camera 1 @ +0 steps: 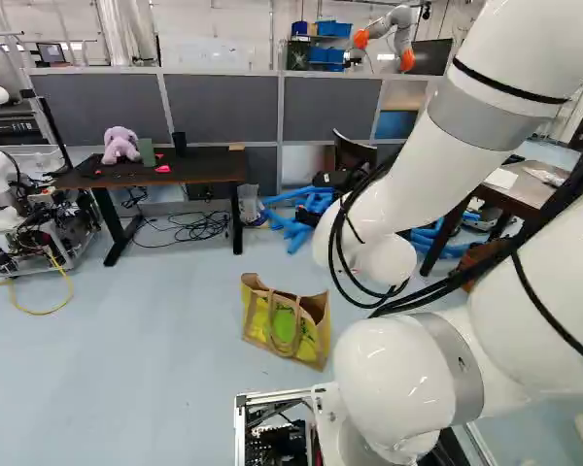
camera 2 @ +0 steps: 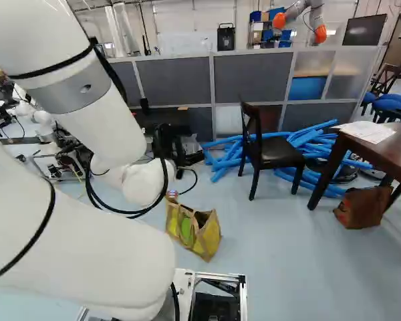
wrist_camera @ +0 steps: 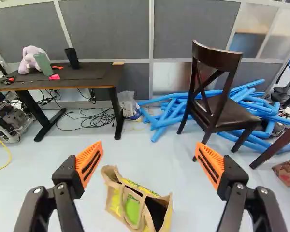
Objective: Pick up the bag on the ground and place it on the table
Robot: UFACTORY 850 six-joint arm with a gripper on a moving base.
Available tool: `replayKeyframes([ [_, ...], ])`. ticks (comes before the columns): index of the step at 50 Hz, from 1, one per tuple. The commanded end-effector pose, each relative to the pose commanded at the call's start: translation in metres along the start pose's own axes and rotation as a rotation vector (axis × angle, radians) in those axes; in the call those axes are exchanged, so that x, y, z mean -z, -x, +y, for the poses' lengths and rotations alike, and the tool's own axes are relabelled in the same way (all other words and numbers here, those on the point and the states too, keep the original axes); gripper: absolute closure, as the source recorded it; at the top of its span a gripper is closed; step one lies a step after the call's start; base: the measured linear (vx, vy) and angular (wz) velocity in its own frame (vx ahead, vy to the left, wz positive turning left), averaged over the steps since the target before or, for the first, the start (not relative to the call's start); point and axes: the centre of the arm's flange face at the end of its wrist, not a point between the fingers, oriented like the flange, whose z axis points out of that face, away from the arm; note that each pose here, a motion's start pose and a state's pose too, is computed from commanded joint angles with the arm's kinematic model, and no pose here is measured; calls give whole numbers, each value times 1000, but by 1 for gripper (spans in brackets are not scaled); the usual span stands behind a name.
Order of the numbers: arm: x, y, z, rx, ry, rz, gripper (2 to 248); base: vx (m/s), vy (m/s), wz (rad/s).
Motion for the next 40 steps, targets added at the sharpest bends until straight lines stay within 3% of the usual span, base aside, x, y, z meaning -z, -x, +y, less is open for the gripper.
replayKeyframes([
  [19,-9,-4,0,0,0,-4,3,0,0,0],
  [40,-45,-5,-1,9,-11,-68,3,0,0,0],
])
